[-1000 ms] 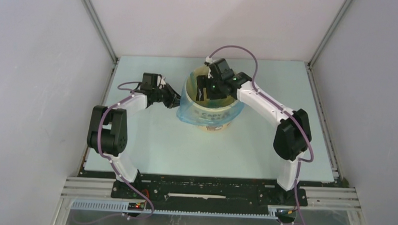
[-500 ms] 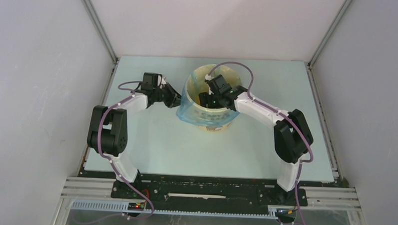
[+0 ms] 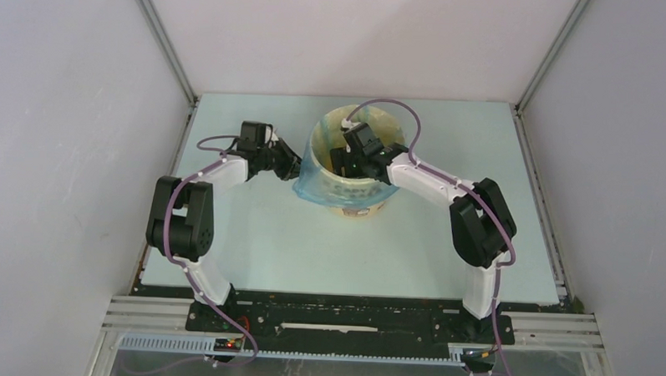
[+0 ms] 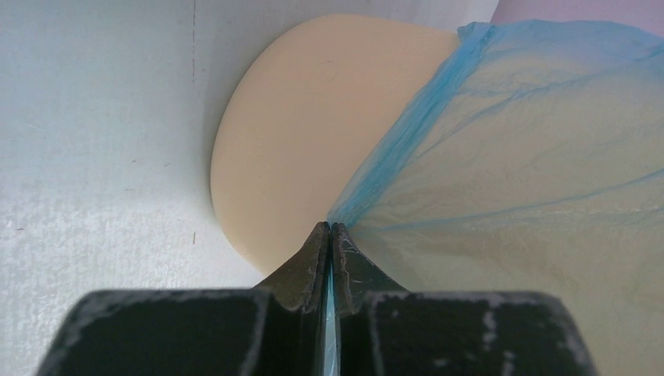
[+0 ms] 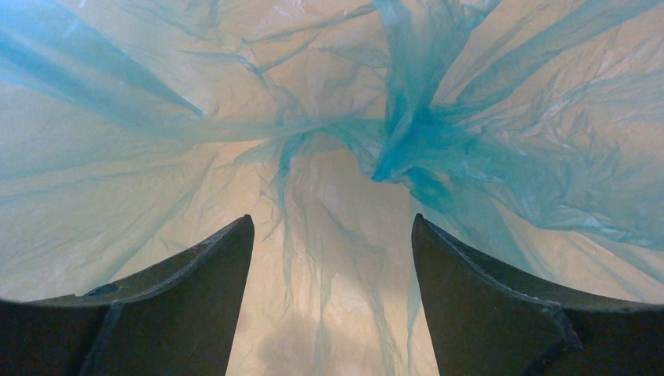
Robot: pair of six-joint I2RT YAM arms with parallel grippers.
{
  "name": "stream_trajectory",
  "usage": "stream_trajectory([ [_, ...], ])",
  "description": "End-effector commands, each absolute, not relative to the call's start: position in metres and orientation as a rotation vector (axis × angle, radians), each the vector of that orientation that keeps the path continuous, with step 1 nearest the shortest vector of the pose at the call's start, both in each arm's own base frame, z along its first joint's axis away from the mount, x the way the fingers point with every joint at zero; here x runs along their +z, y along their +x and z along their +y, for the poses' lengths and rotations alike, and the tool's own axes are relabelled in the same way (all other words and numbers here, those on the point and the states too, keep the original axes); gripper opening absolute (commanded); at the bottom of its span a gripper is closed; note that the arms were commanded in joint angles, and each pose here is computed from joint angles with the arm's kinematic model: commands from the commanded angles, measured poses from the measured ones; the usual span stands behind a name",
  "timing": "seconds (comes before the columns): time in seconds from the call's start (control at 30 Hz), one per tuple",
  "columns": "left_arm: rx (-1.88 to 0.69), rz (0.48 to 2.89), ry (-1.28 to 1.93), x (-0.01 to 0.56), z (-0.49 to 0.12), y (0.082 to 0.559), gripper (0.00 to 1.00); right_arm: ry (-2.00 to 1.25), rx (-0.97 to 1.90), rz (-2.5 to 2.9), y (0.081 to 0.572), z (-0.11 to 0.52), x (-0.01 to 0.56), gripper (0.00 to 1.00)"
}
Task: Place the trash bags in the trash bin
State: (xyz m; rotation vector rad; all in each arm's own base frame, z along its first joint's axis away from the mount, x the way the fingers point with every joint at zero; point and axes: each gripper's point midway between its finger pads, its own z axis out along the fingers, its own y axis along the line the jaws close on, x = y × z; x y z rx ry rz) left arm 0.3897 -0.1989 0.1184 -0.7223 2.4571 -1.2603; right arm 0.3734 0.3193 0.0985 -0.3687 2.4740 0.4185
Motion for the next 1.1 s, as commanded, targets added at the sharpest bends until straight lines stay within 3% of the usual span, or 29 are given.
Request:
stream_trajectory([
  [0.0, -1.303, 2.459, -0.607, 0.139, -0.212, 0.384, 0.1, -0.403, 0.412, 2.479, 0.374, 0.321, 0.097, 0.83],
  [0.13, -1.253, 2.44, -0.565, 0.149, -0.204, 0.39, 0.19, -0.414, 0.424, 2.477, 0.376, 0.32, 0.143, 0.85],
  [0.47, -1.034, 2.37, -0.556, 0.171, -0.148, 0.396, 0.58, -0.417, 0.4, 2.387, 0.385, 0.311, 0.216, 0.87],
  [0.77, -0.948, 2.376, -0.512, 0.178, -0.135, 0.361, 0.66, -0.327, 0.199, 2.38, 0.426, 0.27, 0.175, 0.86],
  [1.07, -0.924, 2.363, -0.504, 0.189, -0.129, 0.328, 0.7, -0.325, 0.24, 2.388, 0.438, 0.292, 0.113, 0.85],
])
